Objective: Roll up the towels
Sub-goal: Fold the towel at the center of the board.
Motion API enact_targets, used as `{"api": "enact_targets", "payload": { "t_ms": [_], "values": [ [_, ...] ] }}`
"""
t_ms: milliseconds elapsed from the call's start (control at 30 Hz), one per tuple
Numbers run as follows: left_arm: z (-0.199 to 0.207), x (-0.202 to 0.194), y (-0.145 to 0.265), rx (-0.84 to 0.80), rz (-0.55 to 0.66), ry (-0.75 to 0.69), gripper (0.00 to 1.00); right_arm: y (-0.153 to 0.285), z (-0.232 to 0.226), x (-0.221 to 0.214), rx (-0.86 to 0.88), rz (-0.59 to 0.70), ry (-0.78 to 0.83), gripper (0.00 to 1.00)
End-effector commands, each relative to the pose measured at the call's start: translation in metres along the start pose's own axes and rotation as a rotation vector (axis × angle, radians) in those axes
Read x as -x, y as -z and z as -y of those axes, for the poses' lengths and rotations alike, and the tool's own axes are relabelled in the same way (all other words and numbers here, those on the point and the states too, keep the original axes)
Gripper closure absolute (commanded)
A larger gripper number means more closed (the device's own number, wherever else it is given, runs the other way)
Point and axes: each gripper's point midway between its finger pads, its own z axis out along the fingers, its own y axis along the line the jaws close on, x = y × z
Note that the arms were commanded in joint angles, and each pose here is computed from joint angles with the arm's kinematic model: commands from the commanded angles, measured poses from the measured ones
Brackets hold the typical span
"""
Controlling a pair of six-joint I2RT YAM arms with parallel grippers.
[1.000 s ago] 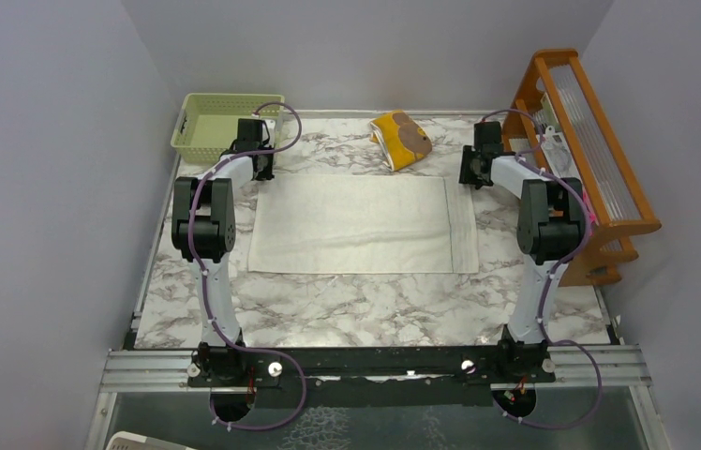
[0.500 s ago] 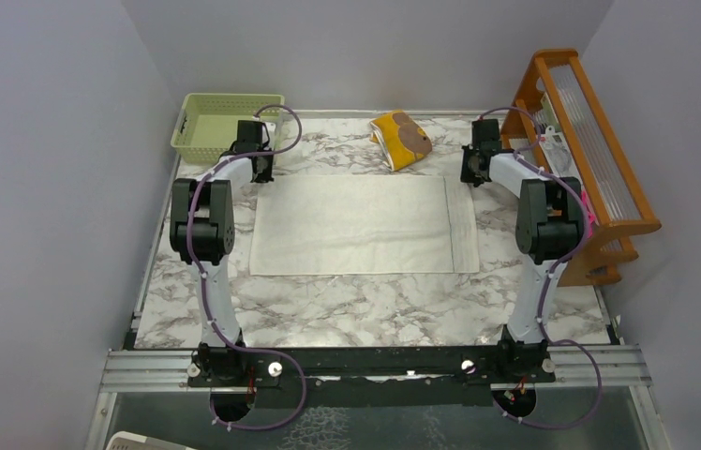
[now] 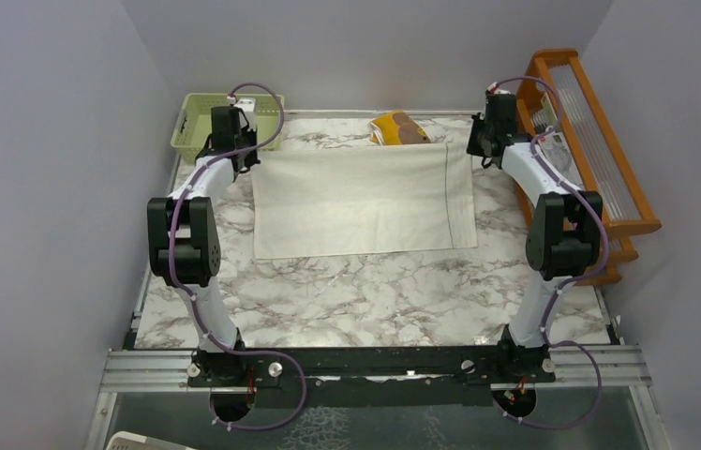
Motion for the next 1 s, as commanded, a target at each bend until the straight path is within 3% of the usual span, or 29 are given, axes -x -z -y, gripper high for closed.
{"api": "enact_targets", "payload": {
  "t_ms": [0, 167, 467, 967],
  "values": [
    [-0.022, 0.03, 0.006, 0.02, 0.112, 0.002, 1.0, 0.006, 0.011, 0.025, -0.048, 0.06, -0.039, 0.99],
    [-0.015, 0.027, 0.011, -0.027, 0.128, 0.01, 1.0, 0.013, 0.015, 0.02, -0.069, 0.06, -0.082, 0.99],
    [-0.006, -0.044, 0.037, -0.009, 0.03, 0.149, 1.0, 0.062, 0.009, -0.017, 0.007, 0.081, -0.231, 0.99],
    [0.013, -0.101, 0.087, -0.024, -0.044, 0.306, 1.0, 0.084, 0.034, -0.11, -0.063, -0.064, -0.247, 0.99]
  ]
}}
